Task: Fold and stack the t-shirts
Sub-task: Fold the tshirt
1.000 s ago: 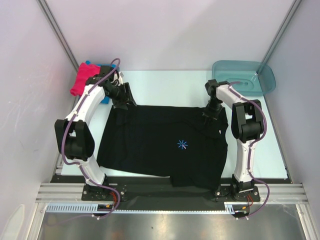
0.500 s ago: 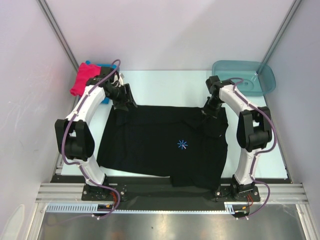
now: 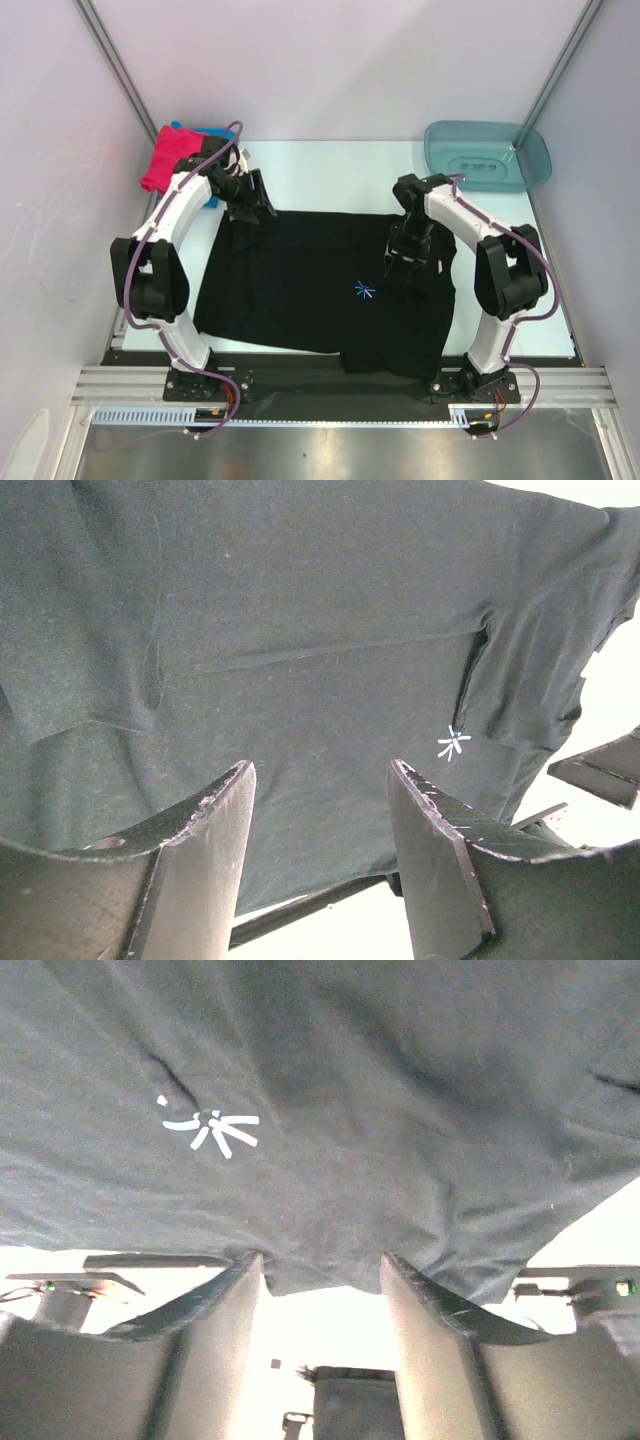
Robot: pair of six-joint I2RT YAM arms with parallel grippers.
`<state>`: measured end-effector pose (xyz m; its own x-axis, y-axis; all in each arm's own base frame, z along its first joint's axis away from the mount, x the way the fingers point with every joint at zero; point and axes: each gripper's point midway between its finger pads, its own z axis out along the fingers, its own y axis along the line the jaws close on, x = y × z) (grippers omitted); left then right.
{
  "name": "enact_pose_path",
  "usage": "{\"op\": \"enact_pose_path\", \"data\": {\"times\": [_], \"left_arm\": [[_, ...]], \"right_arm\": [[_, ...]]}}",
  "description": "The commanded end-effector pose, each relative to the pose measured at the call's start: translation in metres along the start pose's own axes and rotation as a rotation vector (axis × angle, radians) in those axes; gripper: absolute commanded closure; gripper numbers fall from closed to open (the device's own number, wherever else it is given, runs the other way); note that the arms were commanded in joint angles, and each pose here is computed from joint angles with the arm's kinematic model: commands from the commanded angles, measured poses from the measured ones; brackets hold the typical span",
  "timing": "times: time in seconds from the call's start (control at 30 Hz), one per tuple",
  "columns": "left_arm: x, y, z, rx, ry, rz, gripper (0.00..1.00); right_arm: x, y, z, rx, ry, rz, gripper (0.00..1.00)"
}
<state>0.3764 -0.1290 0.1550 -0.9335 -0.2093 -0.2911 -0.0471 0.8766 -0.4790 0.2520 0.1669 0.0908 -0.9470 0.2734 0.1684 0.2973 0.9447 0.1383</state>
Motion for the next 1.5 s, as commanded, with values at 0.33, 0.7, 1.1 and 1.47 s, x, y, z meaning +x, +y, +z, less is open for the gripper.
{"op": "enact_pose_path", "data": {"times": [0.33, 0.7, 1.1, 1.47], "left_arm": [[-0.019, -0.005, -0.008, -0.02, -0.065, 0.043, 0.37], [-0.036, 0.059, -0.009, -0.389, -0.078, 0.021, 0.3], [-0.065, 0.041, 0.015, -0.317, -0.08, -0.044, 0.13], [-0.085, -0.004, 0.021, -0.138, -0.123, -0.034, 0.0]], "right_arm": [[-0.15, -0.005, -0.07, -0.016, -0.438, 0.056, 0.38], [-0.191, 0.014, -0.032, -0.089, -0.342, 0.023, 0.41], [-0.203, -0.029, -0.002, 0.042, -0.271, 0.038, 0.47], [-0.177, 0.021, -0.031, -0.23, -0.338, -0.196, 0.58]]}}
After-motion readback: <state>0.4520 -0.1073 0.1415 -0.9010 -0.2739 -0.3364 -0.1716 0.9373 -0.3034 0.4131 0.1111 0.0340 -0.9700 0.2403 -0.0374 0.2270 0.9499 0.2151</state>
